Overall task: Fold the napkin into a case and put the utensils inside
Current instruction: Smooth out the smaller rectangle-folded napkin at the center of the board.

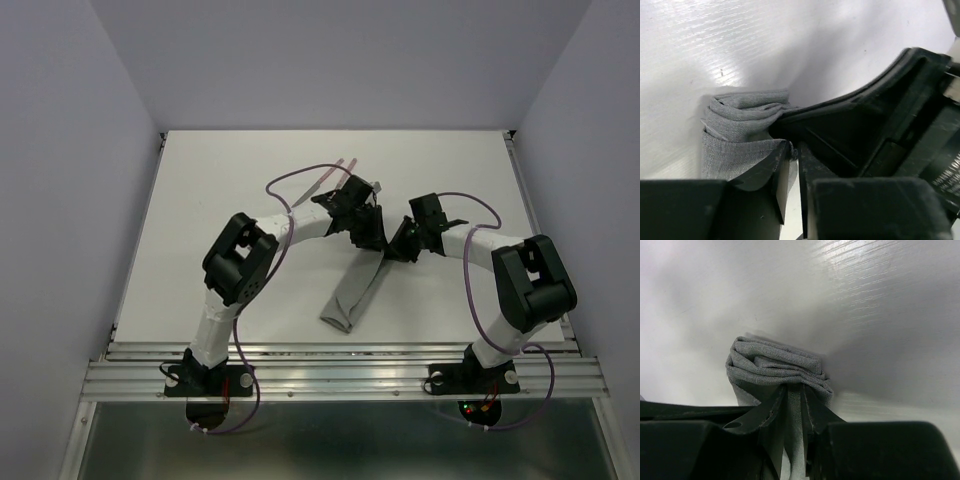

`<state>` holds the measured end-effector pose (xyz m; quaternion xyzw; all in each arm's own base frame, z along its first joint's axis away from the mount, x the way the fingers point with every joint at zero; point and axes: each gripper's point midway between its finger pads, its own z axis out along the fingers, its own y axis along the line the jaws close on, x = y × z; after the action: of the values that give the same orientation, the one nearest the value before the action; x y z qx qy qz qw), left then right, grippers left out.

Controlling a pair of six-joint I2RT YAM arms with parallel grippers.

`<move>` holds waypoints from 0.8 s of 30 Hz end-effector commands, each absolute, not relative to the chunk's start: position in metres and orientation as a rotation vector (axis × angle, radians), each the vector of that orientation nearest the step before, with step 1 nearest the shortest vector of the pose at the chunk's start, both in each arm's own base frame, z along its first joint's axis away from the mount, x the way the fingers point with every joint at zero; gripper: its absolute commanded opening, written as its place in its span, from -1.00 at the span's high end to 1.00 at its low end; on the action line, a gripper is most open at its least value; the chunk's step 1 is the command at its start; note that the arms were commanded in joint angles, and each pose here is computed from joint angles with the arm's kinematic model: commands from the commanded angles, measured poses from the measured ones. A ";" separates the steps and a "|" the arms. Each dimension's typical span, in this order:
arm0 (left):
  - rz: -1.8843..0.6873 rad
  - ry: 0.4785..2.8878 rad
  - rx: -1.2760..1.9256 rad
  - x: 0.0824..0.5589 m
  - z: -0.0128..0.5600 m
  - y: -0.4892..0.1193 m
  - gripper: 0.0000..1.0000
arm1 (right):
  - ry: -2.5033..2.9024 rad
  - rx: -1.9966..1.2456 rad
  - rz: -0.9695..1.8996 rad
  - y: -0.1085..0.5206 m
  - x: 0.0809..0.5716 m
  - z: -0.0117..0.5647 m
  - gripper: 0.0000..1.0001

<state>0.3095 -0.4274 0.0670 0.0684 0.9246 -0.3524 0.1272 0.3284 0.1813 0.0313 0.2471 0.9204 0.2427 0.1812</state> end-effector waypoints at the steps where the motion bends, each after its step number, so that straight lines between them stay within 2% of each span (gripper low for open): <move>1: -1.182 2.562 0.324 0.290 0.136 -0.436 0.15 | 2.579 0.695 0.658 0.179 0.332 0.031 0.54; 2: -1.186 2.552 0.332 0.288 0.144 -0.433 -0.03 | 2.577 0.698 0.655 0.178 0.332 0.031 0.54; 6: -1.196 2.529 0.366 0.280 0.157 -0.427 -0.32 | 2.581 0.711 0.645 0.177 0.330 0.027 0.55; 9: -1.213 2.507 0.395 0.275 0.166 -0.423 -0.35 | 2.580 0.713 0.651 0.177 0.329 0.027 0.55; 13: -1.214 2.488 0.432 0.267 0.176 -0.416 -0.33 | 2.565 0.701 0.653 0.177 0.331 0.034 0.55; 17: -1.095 2.482 0.379 0.269 0.177 -0.387 -0.09 | 2.515 0.684 0.647 0.174 0.337 0.059 0.54; 21: -0.987 2.519 0.275 0.267 0.154 -0.348 0.14 | 2.449 0.665 0.622 0.167 0.341 0.084 0.53; 24: -0.869 2.565 0.150 0.268 0.124 -0.311 0.16 | 2.414 0.649 0.593 0.160 0.341 0.093 0.53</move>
<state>0.2593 -0.3493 0.1394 0.0946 0.9100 -0.3589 0.1849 0.3307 0.1691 0.0646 0.2510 0.9114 0.2316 0.2294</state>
